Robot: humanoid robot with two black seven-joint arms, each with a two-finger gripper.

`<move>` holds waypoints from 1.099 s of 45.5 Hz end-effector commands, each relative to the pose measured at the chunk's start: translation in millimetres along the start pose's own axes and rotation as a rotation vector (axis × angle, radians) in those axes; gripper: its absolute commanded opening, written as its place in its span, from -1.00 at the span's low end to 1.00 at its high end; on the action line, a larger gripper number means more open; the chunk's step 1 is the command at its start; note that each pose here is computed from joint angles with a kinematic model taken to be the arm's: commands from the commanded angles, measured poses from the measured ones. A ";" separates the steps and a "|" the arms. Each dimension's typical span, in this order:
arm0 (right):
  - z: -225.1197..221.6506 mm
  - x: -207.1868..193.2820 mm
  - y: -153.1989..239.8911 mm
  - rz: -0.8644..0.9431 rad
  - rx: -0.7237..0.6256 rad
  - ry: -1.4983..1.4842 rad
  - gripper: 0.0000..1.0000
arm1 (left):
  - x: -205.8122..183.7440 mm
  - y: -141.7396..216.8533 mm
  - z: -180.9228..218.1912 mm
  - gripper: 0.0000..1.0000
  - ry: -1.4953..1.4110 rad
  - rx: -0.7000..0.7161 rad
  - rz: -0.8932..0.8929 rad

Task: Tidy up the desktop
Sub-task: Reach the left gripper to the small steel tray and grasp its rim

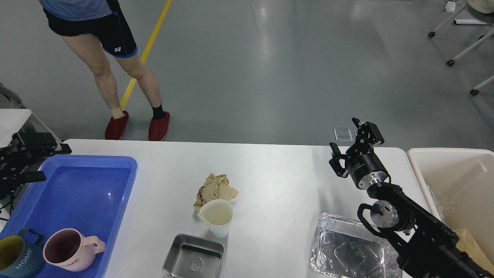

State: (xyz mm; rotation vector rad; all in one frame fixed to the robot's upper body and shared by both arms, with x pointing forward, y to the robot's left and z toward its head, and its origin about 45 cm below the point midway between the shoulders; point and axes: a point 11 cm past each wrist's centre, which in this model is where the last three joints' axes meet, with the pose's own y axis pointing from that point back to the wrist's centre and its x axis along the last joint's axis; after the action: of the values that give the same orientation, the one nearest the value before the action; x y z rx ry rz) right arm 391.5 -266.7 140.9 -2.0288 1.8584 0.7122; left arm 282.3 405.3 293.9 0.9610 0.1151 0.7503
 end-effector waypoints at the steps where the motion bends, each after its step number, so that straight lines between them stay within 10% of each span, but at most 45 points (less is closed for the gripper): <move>1: 2.1 -1.5 0.2 -0.004 -0.005 0.001 1.00 | -20.7 -36.0 6.1 0.88 -0.005 -0.010 -0.064; 23: 4.5 1.6 2.7 0.005 -0.011 0.002 1.00 | -144.6 -155.8 -15.4 0.88 -0.014 0.122 -0.269; 50: 5.2 5.2 4.7 0.011 -0.014 0.006 1.00 | -194.3 -195.1 -51.5 0.87 -0.051 0.192 -0.319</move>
State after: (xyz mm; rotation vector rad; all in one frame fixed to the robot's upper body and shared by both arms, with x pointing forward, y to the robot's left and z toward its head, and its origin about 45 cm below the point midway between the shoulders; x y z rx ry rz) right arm 387.0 -268.7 135.2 -2.0340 1.8726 0.7219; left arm 218.6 259.2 71.8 1.1132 0.2953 0.4315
